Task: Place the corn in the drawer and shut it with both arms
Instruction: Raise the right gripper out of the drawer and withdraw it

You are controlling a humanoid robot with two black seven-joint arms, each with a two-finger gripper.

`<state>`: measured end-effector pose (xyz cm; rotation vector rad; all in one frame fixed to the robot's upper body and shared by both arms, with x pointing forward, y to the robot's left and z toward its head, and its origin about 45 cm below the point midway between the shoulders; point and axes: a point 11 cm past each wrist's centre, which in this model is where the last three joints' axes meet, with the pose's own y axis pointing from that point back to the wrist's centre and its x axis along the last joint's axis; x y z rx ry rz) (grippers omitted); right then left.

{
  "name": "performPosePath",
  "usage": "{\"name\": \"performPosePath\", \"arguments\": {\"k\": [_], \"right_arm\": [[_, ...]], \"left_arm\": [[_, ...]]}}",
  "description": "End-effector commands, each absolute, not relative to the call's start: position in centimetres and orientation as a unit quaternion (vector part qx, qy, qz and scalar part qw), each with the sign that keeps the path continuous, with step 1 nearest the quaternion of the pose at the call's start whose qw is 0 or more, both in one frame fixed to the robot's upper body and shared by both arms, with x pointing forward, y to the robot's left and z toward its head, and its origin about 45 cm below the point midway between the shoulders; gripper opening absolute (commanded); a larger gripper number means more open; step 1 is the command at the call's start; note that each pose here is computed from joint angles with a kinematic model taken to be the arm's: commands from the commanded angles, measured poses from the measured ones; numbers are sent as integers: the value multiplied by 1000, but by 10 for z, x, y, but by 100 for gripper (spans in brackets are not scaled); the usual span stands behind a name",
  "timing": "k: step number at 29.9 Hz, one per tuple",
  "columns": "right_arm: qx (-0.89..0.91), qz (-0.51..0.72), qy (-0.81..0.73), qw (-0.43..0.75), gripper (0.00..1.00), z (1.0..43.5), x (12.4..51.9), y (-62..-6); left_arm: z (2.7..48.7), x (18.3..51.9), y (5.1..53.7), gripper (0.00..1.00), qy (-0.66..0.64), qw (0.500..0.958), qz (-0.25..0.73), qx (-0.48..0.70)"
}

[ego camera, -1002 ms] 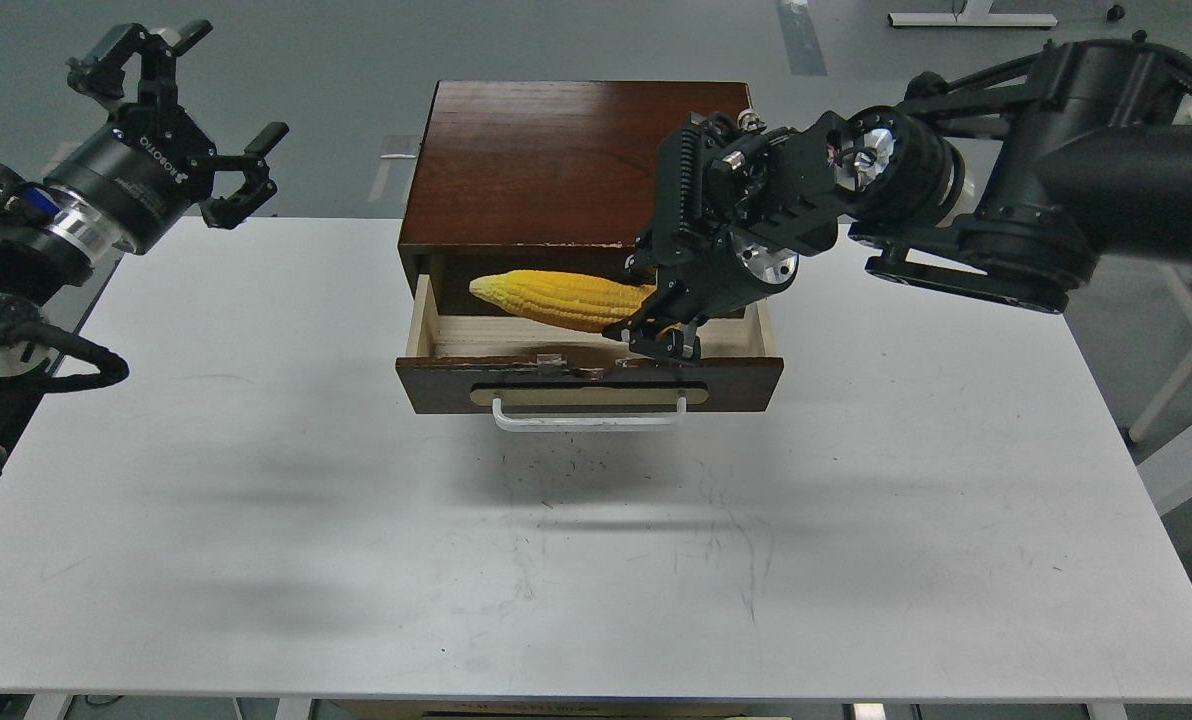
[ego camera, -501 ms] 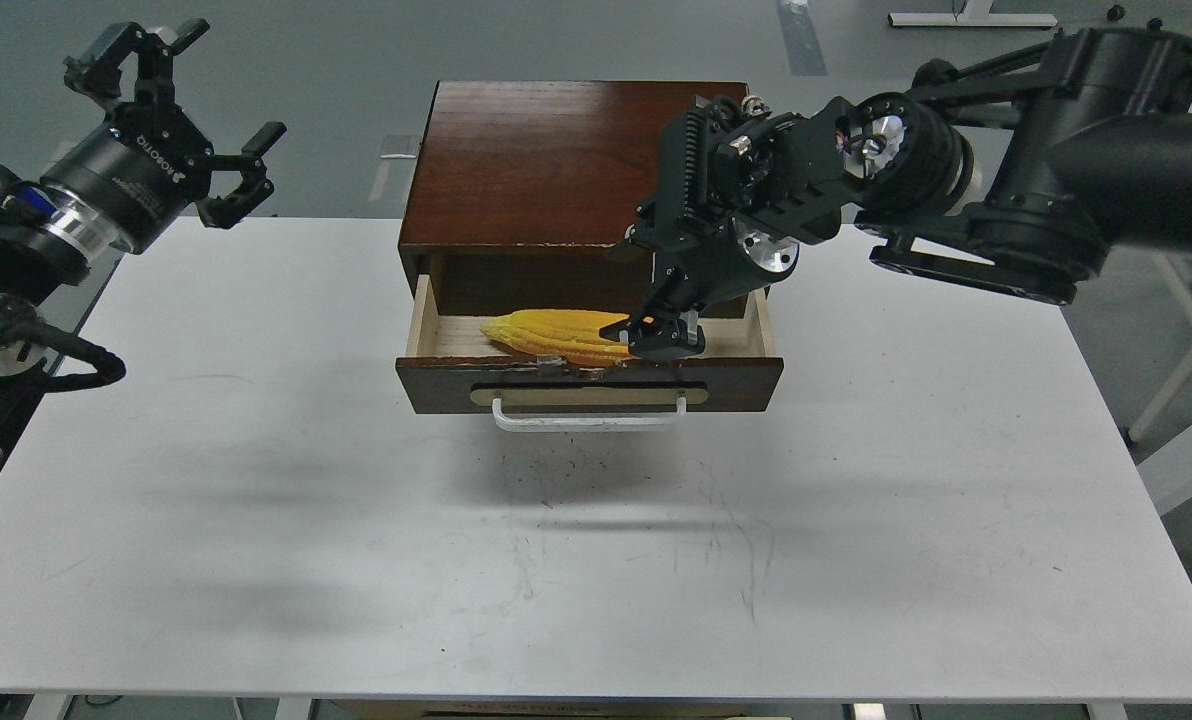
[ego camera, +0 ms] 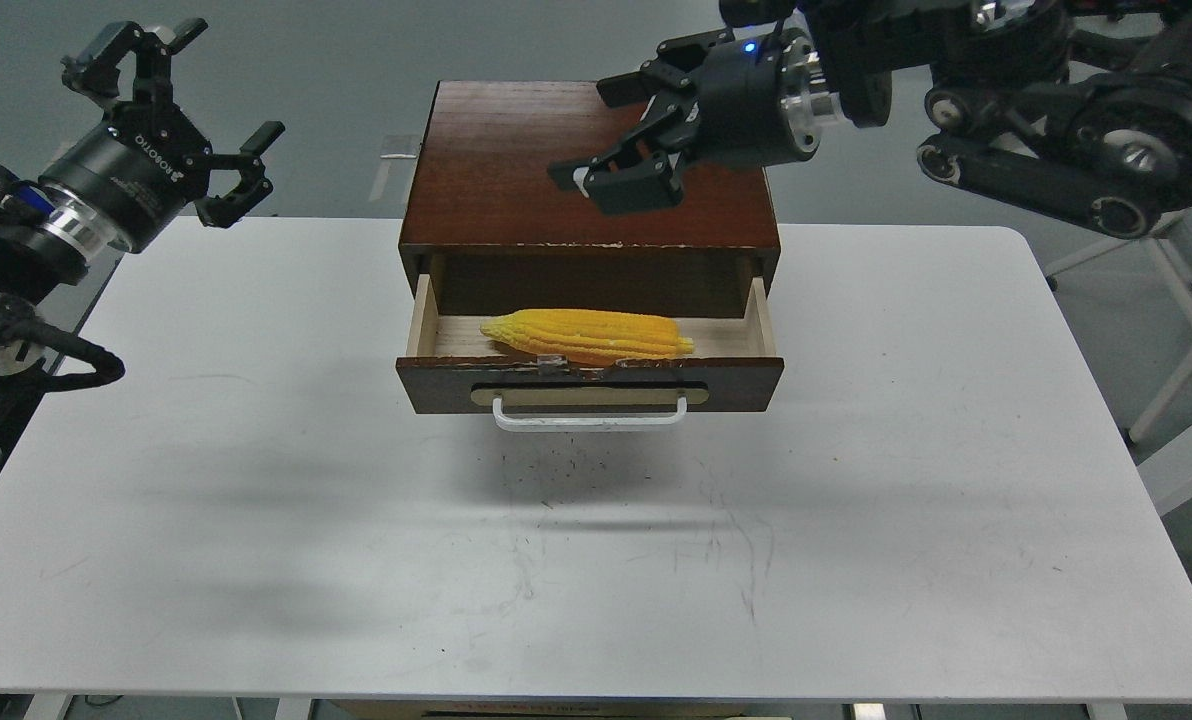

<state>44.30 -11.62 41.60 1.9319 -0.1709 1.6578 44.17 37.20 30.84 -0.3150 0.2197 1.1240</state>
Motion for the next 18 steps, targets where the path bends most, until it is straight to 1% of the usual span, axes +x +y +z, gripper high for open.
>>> {"name": "performPosePath", "arguments": {"k": [1,3,5,6,8,9,14,15,18], "right_arm": [[799,518,-203,230,98,423,456,-158],[818,478,-251,200,98,424,460,-173],[840,398,-336,149,99,415,465,-209],[844,380,-353,137,99,411,465,-216],[851,312,-412,98,99,390,465,-243],[851,312,-412,98,99,390,465,-244],[838,199,-506,53,100,339,458,-297],[838,198,-506,53,100,339,458,-297],[817,114,-565,27,100,308,456,-326]], "left_arm": [[307,442,370,99,105,830,528,-147],[307,442,370,99,103,830,528,-146],[308,442,369,99,92,832,527,-145],[309,442,369,99,87,832,528,-149],[313,441,371,99,66,831,528,-160],[313,441,371,99,66,831,528,-160],[312,440,369,99,61,833,527,-158],[312,440,369,99,61,833,527,-158],[310,440,368,99,62,833,526,-157]]}}
